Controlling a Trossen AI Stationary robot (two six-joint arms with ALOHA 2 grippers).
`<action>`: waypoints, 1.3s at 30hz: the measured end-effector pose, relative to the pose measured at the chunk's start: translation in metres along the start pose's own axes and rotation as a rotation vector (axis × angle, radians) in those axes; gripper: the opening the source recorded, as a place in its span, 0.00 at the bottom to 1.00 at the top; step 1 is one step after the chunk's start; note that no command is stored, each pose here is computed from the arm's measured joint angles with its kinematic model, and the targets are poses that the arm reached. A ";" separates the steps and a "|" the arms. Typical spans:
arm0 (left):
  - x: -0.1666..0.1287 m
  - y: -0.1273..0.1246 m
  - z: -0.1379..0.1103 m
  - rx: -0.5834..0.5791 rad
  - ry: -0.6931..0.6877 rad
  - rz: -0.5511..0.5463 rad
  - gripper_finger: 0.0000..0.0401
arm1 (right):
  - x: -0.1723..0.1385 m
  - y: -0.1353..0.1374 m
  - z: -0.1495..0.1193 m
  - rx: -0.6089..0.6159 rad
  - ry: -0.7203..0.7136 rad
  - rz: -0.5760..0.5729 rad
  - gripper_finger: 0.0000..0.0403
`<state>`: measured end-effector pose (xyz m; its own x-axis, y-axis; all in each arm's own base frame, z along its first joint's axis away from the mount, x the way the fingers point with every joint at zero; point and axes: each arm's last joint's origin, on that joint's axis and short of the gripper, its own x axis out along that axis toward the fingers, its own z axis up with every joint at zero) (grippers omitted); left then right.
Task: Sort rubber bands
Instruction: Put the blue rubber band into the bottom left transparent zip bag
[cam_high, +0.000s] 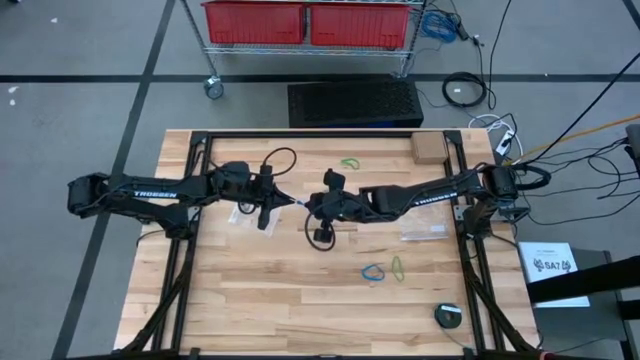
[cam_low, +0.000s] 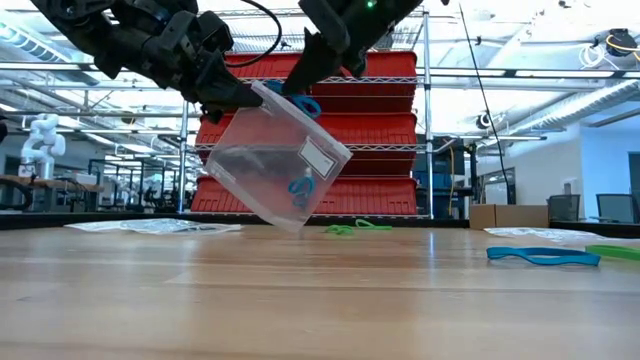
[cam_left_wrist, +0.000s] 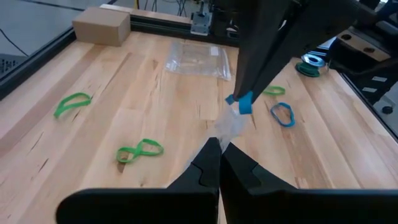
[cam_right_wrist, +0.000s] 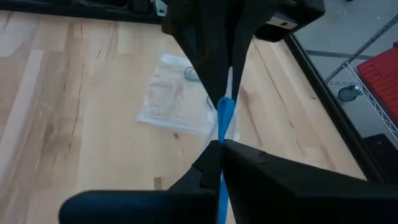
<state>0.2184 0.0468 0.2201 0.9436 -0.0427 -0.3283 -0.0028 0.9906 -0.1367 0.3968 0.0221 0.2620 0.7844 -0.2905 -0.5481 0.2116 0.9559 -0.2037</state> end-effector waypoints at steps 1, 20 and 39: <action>0.000 0.000 0.000 0.000 0.000 0.000 0.00 | 0.000 0.001 0.000 0.000 -0.001 0.001 0.00; 0.000 0.000 0.000 0.000 0.000 0.000 0.00 | 0.017 0.008 -0.012 0.011 0.040 -0.001 0.00; 0.000 0.000 -0.001 -0.004 0.007 0.000 0.00 | 0.023 -0.006 -0.015 0.030 0.064 -0.083 0.00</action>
<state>0.2183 0.0465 0.2195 0.9411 -0.0435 -0.3353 -0.0044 0.9900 -0.1408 0.4047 0.0090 0.2384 0.7250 -0.3699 -0.5810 0.2922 0.9290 -0.2270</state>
